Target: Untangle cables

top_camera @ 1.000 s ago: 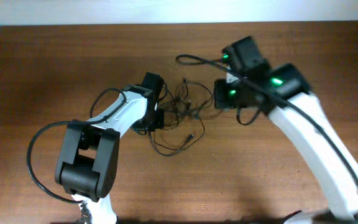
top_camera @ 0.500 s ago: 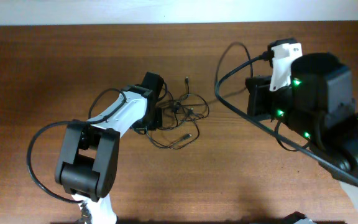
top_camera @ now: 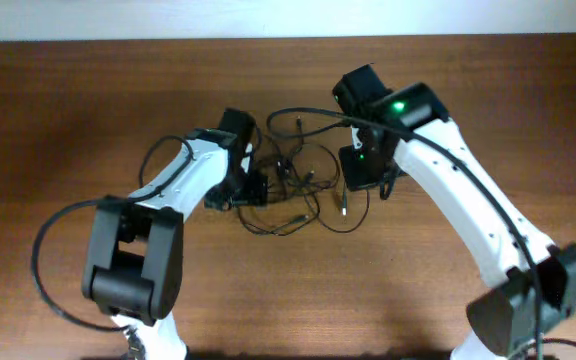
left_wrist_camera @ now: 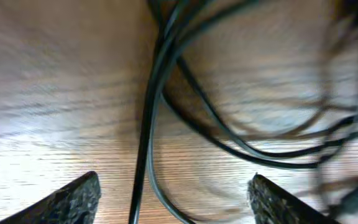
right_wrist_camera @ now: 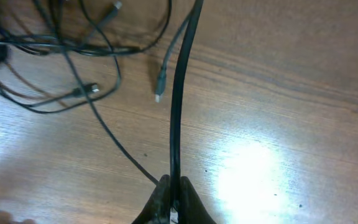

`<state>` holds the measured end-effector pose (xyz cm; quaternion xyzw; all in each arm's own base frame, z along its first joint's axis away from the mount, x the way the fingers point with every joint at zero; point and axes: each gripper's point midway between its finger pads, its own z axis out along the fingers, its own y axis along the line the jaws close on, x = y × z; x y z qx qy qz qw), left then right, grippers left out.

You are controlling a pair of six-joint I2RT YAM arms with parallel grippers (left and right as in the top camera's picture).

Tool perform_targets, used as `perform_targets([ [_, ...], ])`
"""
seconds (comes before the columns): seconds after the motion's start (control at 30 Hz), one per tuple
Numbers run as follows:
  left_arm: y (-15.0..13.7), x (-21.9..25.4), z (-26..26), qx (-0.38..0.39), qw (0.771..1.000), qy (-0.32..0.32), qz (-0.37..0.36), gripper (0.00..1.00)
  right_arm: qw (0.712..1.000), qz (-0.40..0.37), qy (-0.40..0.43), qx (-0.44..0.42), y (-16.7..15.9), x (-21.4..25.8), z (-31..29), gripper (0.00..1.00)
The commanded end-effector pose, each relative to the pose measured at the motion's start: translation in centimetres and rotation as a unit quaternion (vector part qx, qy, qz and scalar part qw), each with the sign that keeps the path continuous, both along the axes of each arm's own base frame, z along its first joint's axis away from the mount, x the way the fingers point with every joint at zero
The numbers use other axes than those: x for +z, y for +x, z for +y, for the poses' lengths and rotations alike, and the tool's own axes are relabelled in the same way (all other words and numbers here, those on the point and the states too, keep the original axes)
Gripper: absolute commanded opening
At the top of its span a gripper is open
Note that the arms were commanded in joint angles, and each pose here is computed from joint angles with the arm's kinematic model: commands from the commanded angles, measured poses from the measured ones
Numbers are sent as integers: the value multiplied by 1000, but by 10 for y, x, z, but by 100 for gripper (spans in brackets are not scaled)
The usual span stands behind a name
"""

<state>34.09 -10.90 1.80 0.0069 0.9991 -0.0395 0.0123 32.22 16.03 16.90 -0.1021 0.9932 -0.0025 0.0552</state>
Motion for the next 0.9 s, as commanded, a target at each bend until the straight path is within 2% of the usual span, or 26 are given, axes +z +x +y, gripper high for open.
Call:
perform_targets([
  [0.0, 25, 47, -1, 0, 997, -34, -70, 82, 1000, 23, -19, 0, 2, -17, -4, 4],
  [0.13, 24, 48, -3, -15, 997, -36, -71, 82, 999, 38, -27, -1, 2, -27, -4, 4],
  [0.17, 25, 50, -9, -47, 995, -49, -76, 82, 999, 40, -27, -3, 2, -27, -6, 4],
  [0.27, 24, 55, -25, -72, 990, -90, -78, 82, 998, 50, -31, -33, 2, -28, -19, 4],
  [0.33, 22, 56, -32, -131, 984, -90, -86, 82, 996, 66, -37, -56, 1, -33, -38, 4],
  [0.37, 20, 55, -34, -163, 979, -84, -88, 86, 994, 75, -40, -68, 0, -38, -47, 4],
  [0.4, 21, 55, -34, -169, 978, -82, -90, 85, 993, 83, -43, -78, -1, -43, -55, 4],
  [0.47, 15, 59, -49, -240, 958, -121, -99, 85, 991, 89, -43, -95, 0, -53, -67, 4],
  [0.57, 14, 62, -56, -254, 951, -141, -104, 87, 989, 95, -16, -109, 2, -64, -67, 4],
  [0.63, 14, 61, -54, -265, 950, -128, -105, 85, 989, 96, -12, -111, 2, -64, -67, 4],
  [0.67, 18, 57, -45, -278, 950, -95, -109, 84, 989, 95, -11, -111, 2, -64, -66, 4],
  [0.73, 23, 62, -43, -292, 945, -83, -120, 71, 989, 95, -9, -111, 3, -64, -66, 4],
  [0.77, 25, 69, -50, -297, 941, -99, -129, 70, 989, 95, -9, -111, 3, -64, -66, 4],
  [0.83, 18, 88, -68, -339, 918, -147, -143, 73, 989, 95, -8, -111, 3, -64, -65, 4],
  [0.87, 14, 90, -72, -345, 915, -153, -140, 74, 989, 96, -5, -111, 2, -64, -65, 5],
])
